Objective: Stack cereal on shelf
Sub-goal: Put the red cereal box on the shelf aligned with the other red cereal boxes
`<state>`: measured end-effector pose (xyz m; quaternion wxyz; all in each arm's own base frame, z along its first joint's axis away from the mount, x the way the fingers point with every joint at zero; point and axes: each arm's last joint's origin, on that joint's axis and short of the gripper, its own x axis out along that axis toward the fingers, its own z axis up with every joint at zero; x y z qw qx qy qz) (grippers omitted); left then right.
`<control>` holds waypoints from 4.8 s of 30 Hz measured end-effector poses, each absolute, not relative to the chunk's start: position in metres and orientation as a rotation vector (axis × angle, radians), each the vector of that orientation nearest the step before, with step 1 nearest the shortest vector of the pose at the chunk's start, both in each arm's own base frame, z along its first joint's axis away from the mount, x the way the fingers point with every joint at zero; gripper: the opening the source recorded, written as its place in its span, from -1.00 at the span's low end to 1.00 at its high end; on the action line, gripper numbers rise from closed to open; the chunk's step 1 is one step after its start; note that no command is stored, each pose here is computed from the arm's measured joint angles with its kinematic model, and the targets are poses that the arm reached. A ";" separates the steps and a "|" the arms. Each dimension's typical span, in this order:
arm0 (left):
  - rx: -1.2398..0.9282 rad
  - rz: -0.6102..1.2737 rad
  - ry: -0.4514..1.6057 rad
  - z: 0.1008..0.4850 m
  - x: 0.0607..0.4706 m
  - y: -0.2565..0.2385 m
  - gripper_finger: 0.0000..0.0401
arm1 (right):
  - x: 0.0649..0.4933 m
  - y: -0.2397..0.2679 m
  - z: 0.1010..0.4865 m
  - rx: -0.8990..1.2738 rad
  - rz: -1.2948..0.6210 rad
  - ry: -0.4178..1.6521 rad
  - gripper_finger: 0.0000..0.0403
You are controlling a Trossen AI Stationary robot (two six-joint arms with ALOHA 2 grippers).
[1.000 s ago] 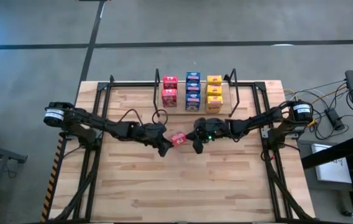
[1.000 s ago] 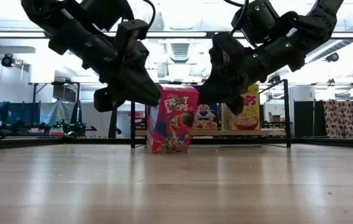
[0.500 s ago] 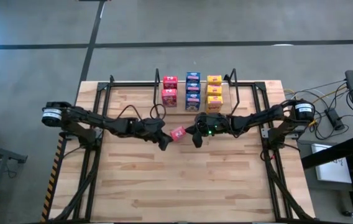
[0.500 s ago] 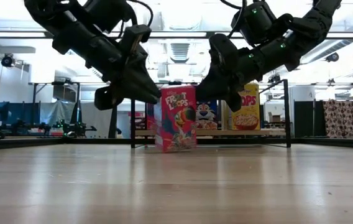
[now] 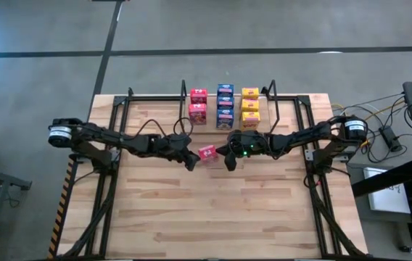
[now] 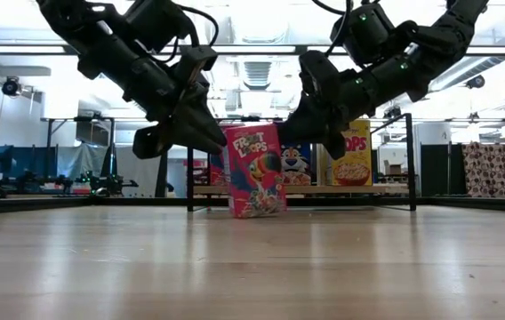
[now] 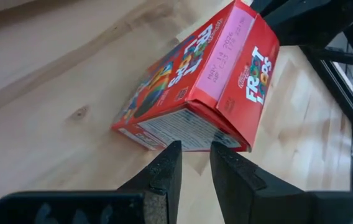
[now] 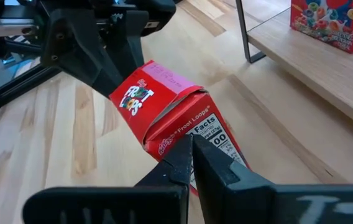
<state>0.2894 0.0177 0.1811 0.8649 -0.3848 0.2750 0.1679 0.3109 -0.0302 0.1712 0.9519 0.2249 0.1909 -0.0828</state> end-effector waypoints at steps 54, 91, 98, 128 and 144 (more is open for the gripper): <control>-0.197 0.180 0.363 0.209 0.298 0.017 0.18 | 0.246 -0.025 0.254 0.211 -0.139 0.346 -0.96; 0.059 0.183 0.435 0.187 0.308 0.007 0.17 | 0.247 -0.025 0.252 0.182 -0.158 0.356 -0.96; 0.103 0.172 0.486 0.175 0.311 0.007 0.17 | 0.246 -0.025 0.251 0.182 -0.160 0.370 -0.96; 0.229 0.201 0.394 0.215 0.294 0.019 -0.20 | 0.246 -0.025 0.251 0.173 -0.158 0.374 -0.96; 0.260 0.395 0.472 0.223 0.276 0.080 -0.19 | 0.246 -0.027 0.251 0.164 -0.208 0.370 -0.96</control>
